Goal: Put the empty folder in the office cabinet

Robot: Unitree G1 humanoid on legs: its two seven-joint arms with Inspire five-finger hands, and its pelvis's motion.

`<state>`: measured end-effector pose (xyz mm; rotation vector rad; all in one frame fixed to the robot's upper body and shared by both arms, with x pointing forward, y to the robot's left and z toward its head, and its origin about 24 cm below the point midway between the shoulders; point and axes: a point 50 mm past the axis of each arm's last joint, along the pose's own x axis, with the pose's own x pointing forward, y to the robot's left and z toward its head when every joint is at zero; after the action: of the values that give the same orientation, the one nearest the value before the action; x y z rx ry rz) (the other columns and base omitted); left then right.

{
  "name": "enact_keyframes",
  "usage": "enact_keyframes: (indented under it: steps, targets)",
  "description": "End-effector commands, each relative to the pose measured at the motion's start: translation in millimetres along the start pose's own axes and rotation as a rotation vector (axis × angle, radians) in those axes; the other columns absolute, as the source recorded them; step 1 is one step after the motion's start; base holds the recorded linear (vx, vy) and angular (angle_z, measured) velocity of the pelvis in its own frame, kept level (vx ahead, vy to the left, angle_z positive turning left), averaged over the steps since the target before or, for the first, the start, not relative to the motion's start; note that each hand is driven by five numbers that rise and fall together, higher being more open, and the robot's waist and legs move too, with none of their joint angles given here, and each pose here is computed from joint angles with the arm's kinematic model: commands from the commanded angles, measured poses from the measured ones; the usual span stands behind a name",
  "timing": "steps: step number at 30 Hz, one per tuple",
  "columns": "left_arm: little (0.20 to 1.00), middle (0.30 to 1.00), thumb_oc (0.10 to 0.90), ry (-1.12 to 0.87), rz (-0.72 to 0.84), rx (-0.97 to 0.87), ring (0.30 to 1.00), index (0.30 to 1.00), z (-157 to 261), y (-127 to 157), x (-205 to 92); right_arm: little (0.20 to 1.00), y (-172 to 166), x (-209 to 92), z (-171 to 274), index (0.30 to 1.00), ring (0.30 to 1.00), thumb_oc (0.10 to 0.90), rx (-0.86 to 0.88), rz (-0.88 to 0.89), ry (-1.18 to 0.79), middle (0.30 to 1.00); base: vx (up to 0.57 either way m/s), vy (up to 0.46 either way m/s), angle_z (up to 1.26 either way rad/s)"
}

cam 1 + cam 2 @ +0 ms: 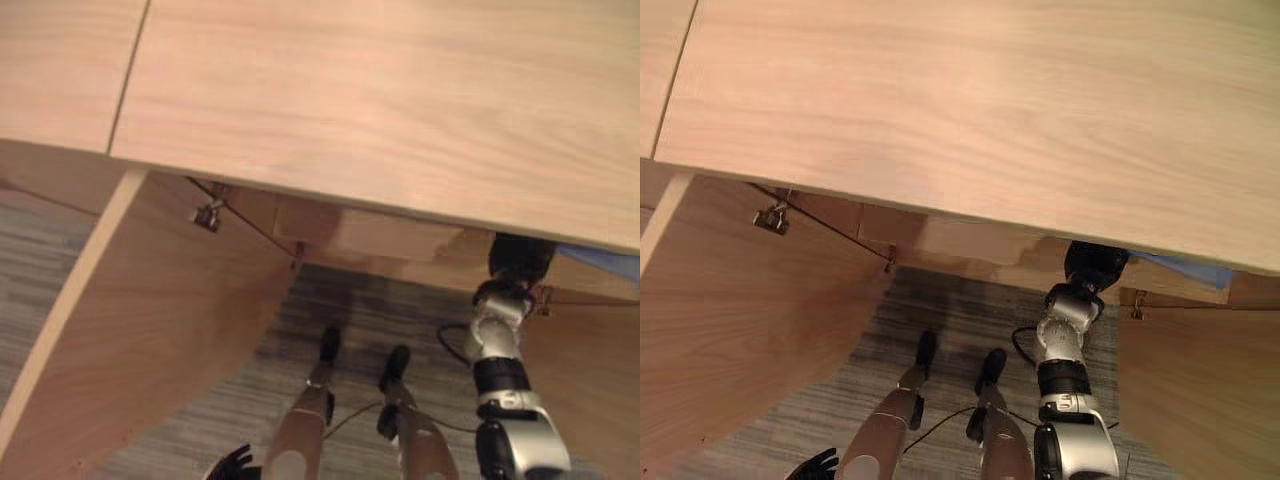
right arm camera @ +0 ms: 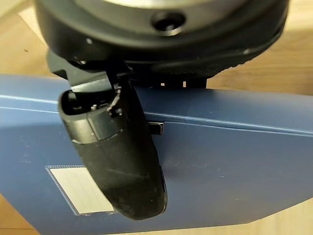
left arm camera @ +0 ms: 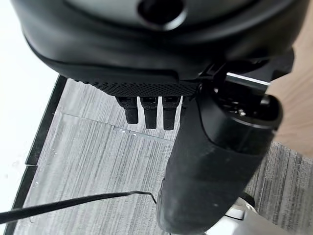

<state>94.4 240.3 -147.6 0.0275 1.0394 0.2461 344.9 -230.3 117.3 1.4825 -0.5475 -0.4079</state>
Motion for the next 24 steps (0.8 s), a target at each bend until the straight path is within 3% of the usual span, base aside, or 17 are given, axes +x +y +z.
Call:
enact_keyframes:
  steps: [1, 13, 20, 24]
  targets:
    - [0.900, 0.900, 0.800, 0.046, 0.102, 0.104, 0.900, 0.900, -20.1, 35.0, -11.2, 0.300, 64.3, 15.2, 20.5, 0.300, 0.300, 0.400, -0.008, 0.271, -0.103, 0.300, -0.08, -0.034, 0.02]
    - [0.900, 0.900, 0.800, -0.105, 0.109, 0.175, 0.900, 0.900, 18.1, 49.4, -13.0, 0.300, 182.1, 55.8, 36.1, 0.300, 0.300, 0.400, -0.055, 0.425, -0.192, 0.300, -0.07, -0.021, 0.05]
    - [0.900, 0.900, 0.800, -0.118, 0.104, 0.184, 0.900, 0.900, 22.8, 45.5, -11.8, 0.300, 216.0, 56.7, 46.2, 0.300, 0.300, 0.400, -0.063, 0.476, -0.234, 0.300, -0.04, 0.010, -0.01]
    - [0.900, 0.900, 0.800, -0.135, 0.097, 0.184, 0.900, 0.900, 27.1, 39.7, -11.0, 0.300, 218.9, 53.6, 48.3, 0.300, 0.300, 0.400, -0.041, 0.484, -0.256, 0.300, -0.01, 0.015, 0.01]
